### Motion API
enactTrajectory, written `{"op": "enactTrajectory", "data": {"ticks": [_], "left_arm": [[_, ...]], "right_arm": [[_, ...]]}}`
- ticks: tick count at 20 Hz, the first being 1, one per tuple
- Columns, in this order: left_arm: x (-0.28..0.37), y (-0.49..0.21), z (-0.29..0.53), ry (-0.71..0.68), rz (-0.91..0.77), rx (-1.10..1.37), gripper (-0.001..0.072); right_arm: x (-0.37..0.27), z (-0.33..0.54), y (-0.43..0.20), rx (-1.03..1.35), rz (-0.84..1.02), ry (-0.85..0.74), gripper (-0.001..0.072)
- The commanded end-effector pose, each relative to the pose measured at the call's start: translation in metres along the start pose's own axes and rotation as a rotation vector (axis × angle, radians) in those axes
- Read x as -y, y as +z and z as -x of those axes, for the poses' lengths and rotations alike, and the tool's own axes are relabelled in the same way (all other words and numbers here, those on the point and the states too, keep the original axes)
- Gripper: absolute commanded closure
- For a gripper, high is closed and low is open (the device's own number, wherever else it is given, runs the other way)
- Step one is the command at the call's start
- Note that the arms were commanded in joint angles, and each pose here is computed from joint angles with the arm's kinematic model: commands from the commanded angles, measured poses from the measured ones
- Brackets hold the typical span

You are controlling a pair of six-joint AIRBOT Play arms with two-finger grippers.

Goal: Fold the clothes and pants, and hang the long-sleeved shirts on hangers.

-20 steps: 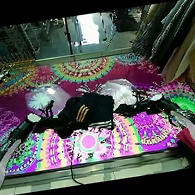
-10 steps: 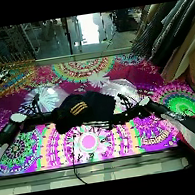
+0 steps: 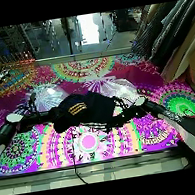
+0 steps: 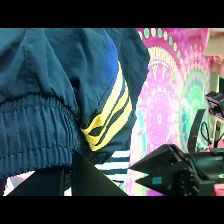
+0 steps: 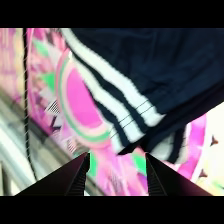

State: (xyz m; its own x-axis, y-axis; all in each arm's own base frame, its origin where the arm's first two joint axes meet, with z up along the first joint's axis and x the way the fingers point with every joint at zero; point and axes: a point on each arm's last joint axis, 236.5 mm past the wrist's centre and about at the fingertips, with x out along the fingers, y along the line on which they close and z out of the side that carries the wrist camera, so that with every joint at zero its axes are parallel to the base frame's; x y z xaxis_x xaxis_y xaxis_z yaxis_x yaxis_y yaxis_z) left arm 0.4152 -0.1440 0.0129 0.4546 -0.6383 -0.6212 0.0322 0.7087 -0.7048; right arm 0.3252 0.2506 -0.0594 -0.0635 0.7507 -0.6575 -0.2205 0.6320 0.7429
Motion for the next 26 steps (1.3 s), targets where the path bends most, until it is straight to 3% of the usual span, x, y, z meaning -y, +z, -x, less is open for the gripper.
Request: {"op": "enactTrajectory", "data": {"ticks": [1, 2, 3, 11, 19, 26], "left_arm": [[0.001, -0.001, -0.001, -0.001, -0.015, -0.005, 0.0564], [0.0, -0.004, -0.004, 0.001, -0.031, -0.014, 0.0413], [-0.002, -0.008, -0.007, 0.008, -0.036, -0.03, 0.0374], [-0.033, -0.057, -0.036, 0.019, 0.03, -0.243, 0.0371], [-0.044, -0.05, -0.045, 0.052, 0.033, -0.205, 0.0341], [-0.028, -0.049, -0.072, -0.018, 0.048, -0.171, 0.0334]], "right_arm": [[-0.014, 0.01, 0.003, -0.032, -0.029, 0.016, 0.0311], [-0.015, 0.011, 0.005, -0.029, -0.042, 0.011, 0.0311], [-0.014, 0.012, 0.005, -0.036, -0.059, 0.006, 0.0311], [-0.016, -0.005, 0.006, -0.026, -0.048, -0.046, 0.0312], [-0.009, -0.004, 0.011, -0.004, -0.081, -0.072, 0.0313], [0.003, -0.003, 0.003, -0.034, -0.084, -0.125, 0.0314]]}}
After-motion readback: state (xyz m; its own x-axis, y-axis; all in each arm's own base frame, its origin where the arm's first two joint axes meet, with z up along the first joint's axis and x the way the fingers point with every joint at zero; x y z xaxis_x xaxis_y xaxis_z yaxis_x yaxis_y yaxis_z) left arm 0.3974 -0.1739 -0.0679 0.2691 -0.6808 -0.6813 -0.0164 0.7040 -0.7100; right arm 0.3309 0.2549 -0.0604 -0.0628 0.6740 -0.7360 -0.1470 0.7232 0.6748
